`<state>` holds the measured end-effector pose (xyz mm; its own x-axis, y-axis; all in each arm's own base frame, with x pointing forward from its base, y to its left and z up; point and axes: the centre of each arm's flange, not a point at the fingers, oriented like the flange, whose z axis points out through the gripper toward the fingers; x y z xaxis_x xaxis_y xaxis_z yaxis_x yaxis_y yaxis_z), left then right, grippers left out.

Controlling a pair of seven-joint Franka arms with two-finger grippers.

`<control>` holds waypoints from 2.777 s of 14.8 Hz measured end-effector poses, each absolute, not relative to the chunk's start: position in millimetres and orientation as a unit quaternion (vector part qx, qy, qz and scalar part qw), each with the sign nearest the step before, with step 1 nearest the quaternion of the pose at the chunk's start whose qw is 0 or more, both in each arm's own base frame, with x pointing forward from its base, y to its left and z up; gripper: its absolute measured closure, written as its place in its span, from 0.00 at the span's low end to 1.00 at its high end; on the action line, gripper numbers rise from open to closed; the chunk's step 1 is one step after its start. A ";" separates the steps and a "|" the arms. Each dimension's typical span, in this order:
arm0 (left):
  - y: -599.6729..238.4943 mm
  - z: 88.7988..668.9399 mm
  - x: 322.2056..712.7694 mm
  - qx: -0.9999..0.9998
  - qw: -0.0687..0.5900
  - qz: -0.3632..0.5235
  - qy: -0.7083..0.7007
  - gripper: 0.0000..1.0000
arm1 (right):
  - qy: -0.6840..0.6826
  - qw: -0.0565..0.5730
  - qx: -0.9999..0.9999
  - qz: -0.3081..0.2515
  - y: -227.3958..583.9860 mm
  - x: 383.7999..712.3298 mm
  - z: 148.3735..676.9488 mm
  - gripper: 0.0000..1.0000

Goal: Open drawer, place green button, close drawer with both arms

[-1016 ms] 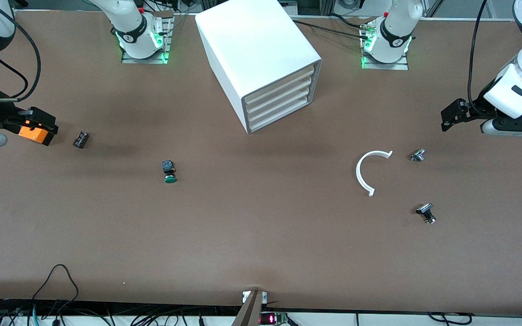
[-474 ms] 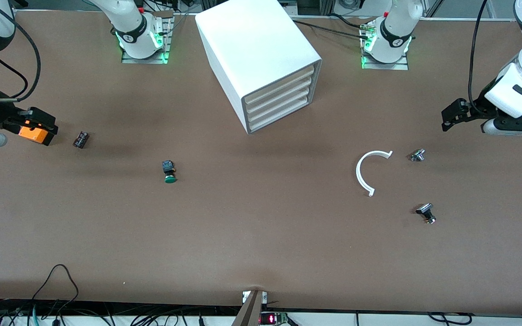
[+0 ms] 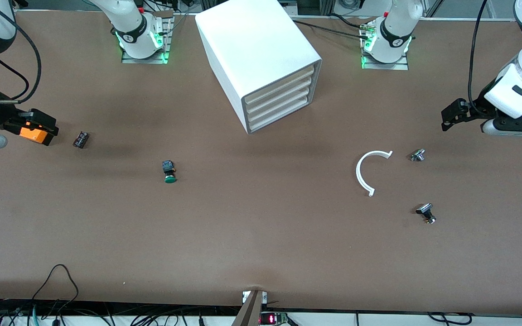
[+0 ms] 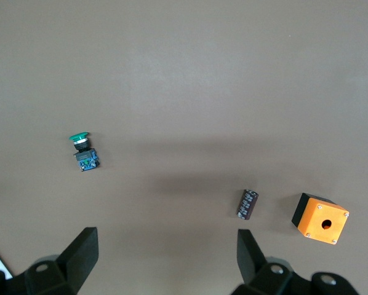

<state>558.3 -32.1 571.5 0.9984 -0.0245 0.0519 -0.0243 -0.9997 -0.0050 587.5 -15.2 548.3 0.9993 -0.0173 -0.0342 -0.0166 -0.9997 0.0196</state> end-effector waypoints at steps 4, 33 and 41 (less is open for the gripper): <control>-32.7 575.4 562.7 -1.000 0.001 -0.016 0.013 0.00 | 0.001 0.014 0.999 -0.039 -3.5 602.2 511.8 0.00; -249.8 145.9 448.7 -0.831 -0.510 0.217 0.038 0.01 | 0.119 -0.018 0.992 -0.025 164.1 615.1 236.2 0.00; -292.4 137.1 408.0 -0.814 -0.525 0.240 0.062 0.48 | 0.171 -0.018 0.985 -0.008 176.9 578.8 187.6 0.00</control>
<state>408.0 -292.4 137.1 0.8769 -0.3531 -0.3261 0.1514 -0.4409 0.8847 578.8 176.9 187.6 0.9413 0.3376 -0.0087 0.3370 -0.9407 -0.0378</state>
